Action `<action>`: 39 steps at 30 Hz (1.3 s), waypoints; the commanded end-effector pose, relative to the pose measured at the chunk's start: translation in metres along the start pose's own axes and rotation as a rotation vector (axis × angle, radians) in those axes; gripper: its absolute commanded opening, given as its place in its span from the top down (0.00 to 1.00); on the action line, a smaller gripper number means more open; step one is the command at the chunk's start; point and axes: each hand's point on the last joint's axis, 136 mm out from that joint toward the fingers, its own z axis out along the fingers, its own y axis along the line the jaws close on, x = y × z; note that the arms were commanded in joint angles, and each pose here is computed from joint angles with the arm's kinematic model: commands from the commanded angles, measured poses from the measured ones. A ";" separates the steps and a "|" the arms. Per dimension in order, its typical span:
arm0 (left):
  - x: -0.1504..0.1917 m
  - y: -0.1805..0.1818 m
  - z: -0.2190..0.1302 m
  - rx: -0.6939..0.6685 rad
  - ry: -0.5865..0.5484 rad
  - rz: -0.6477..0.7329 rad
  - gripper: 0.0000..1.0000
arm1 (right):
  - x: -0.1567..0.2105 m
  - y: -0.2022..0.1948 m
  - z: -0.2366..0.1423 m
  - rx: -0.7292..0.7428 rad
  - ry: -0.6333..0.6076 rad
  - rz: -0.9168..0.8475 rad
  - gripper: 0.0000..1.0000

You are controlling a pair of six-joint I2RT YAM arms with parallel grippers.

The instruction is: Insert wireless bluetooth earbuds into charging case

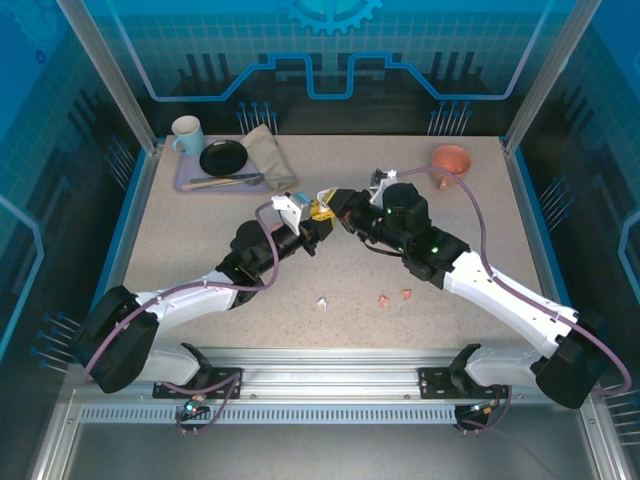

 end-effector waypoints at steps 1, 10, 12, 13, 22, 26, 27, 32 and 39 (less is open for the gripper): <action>-0.040 -0.008 0.001 0.020 -0.124 0.045 1.00 | -0.001 -0.026 -0.010 0.170 -0.029 -0.035 0.84; -0.041 -0.009 0.001 0.029 -0.125 0.041 1.00 | -0.002 -0.031 -0.012 0.278 -0.035 -0.085 0.79; -0.040 -0.010 0.001 0.030 -0.123 0.041 1.00 | -0.001 -0.030 -0.010 0.286 -0.028 -0.089 0.79; -0.040 -0.010 0.001 0.033 -0.122 0.041 1.00 | -0.001 -0.030 -0.009 0.288 -0.026 -0.089 0.79; -0.034 -0.011 0.000 0.039 -0.104 0.037 1.00 | -0.001 -0.019 0.000 0.252 -0.018 -0.101 0.80; -0.030 -0.009 0.000 0.032 -0.101 0.034 1.00 | -0.001 -0.007 -0.001 0.220 -0.017 -0.128 0.78; -0.029 -0.009 0.000 0.031 -0.099 0.032 1.00 | -0.001 -0.005 -0.001 0.216 -0.018 -0.133 0.77; -0.029 -0.008 -0.001 0.023 -0.105 0.029 1.00 | -0.006 0.007 -0.012 0.193 -0.030 -0.176 0.72; -0.028 -0.008 -0.002 0.026 -0.109 0.022 1.00 | -0.013 0.009 -0.020 0.213 -0.040 -0.237 0.65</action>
